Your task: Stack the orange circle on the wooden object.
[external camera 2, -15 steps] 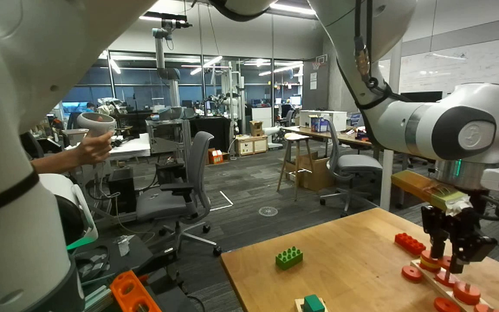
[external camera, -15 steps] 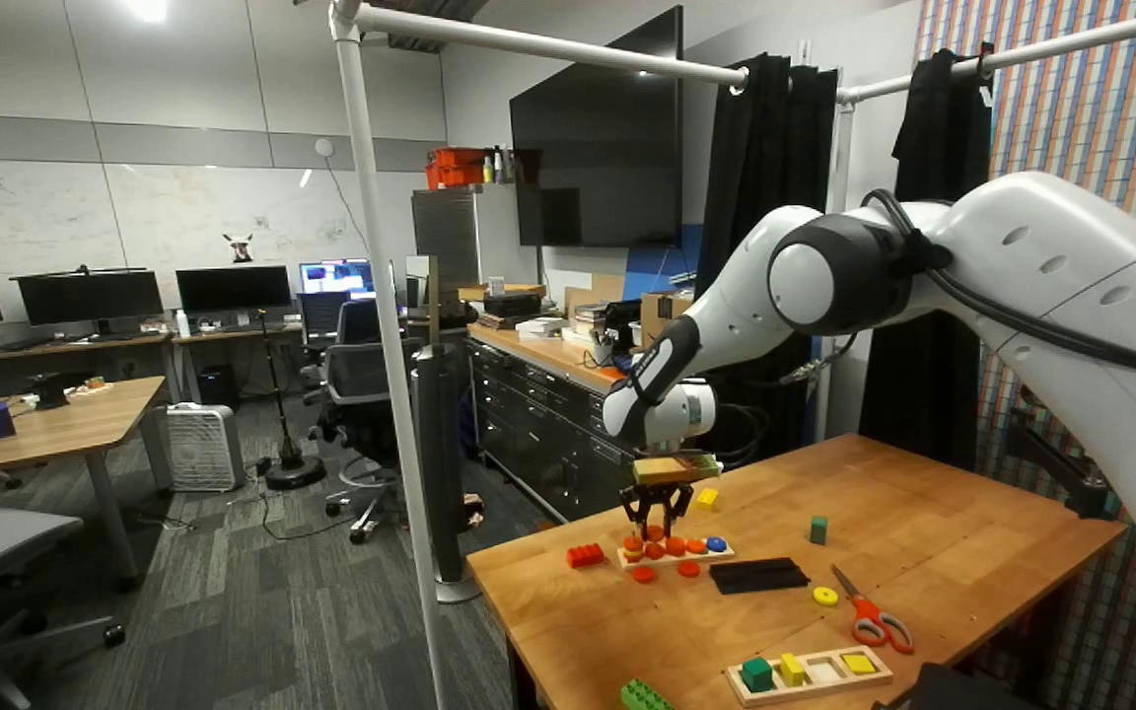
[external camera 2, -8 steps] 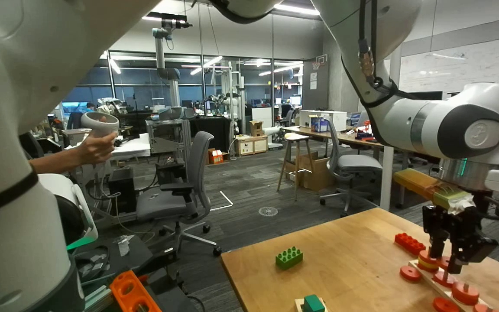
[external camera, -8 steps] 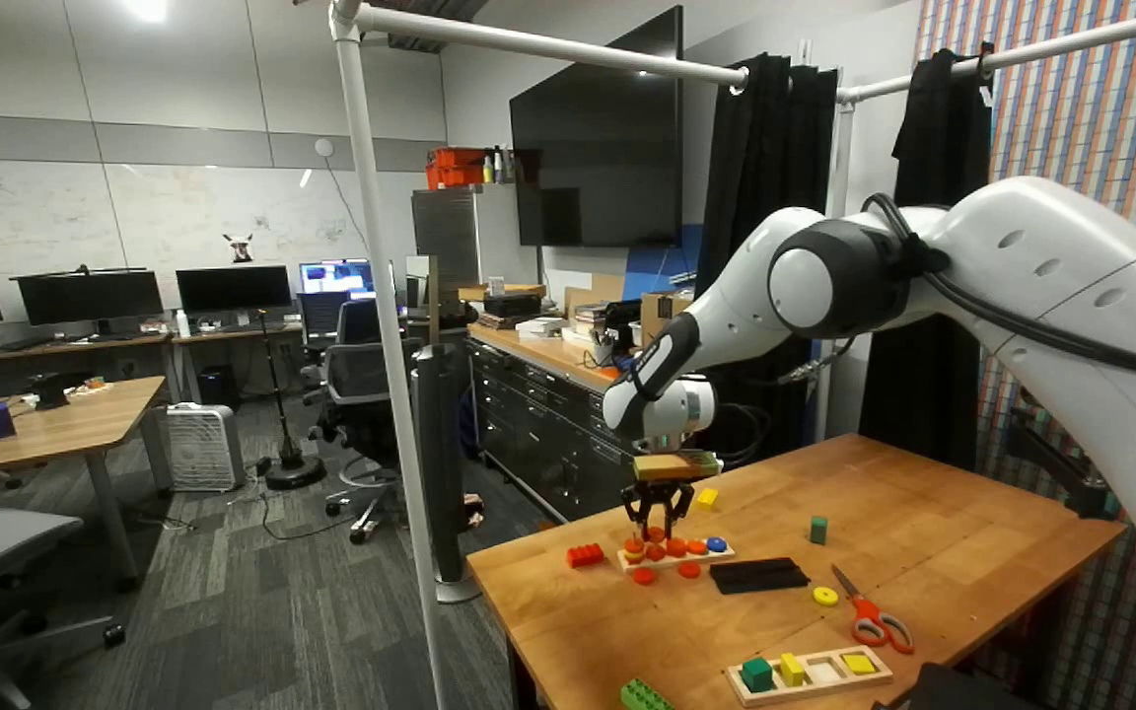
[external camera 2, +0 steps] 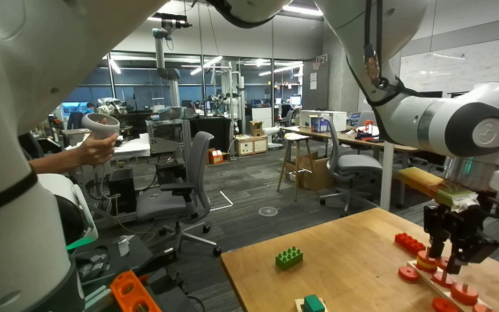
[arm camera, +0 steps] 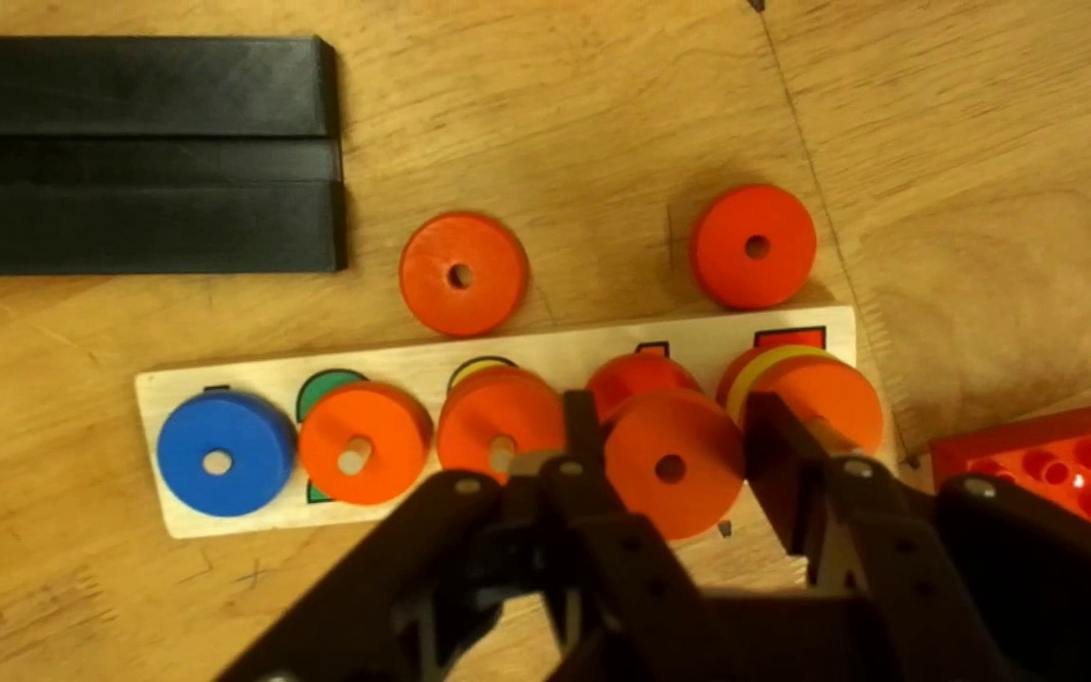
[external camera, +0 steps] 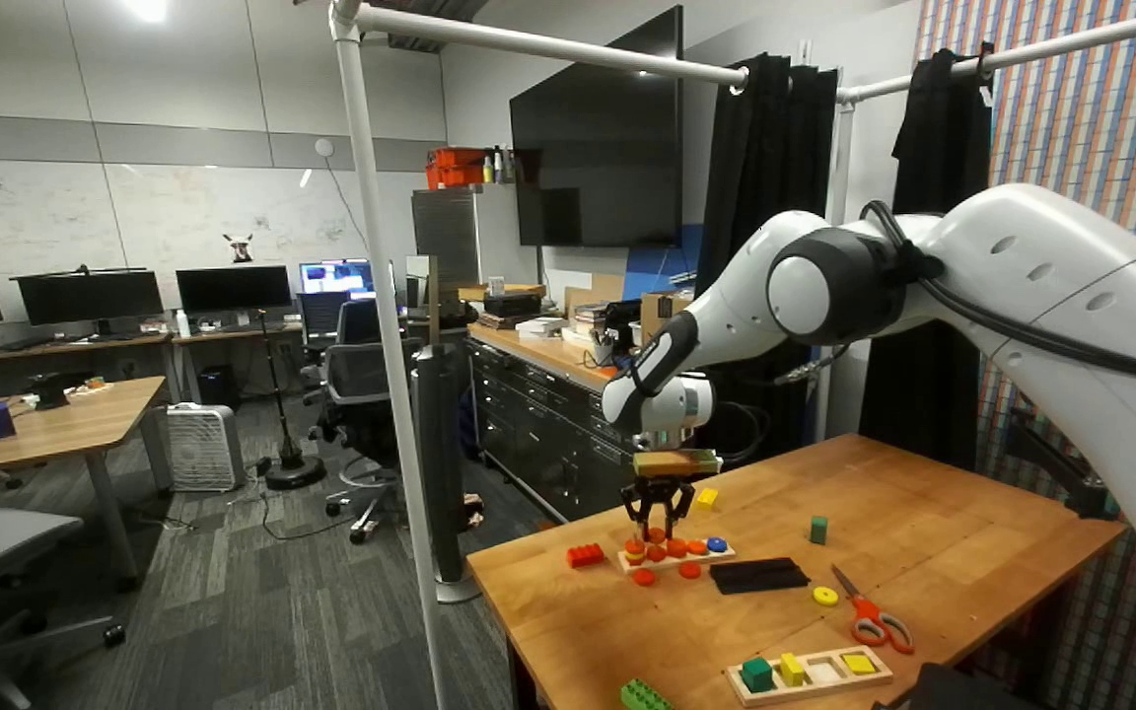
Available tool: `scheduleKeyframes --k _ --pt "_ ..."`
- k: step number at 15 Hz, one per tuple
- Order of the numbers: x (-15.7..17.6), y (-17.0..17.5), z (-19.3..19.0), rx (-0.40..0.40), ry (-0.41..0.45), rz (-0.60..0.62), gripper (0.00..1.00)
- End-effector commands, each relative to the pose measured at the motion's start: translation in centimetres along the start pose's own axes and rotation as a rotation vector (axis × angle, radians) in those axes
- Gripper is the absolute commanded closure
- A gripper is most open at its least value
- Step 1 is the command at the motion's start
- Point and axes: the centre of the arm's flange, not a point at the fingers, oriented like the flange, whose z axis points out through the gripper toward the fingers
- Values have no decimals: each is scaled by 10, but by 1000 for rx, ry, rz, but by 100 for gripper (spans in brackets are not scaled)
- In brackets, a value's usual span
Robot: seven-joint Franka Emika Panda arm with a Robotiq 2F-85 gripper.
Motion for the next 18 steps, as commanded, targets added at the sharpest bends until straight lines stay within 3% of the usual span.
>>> scheduleKeyframes --k 1,4,5,6,8,11,12,18 --pt "13 -2 -2 35 -25 2 82" --pt "14 0 0 39 -38 8 82" --pt "14 0 1 40 -42 14 65" --pt "14 0 2 40 -46 15 33" --pt "15 0 3 41 -51 18 27" --pt "14 0 5 41 -61 21 4" --pt "13 0 4 39 -61 21 0" --pt "-17 -32 -18 -38 -31 -31 0"
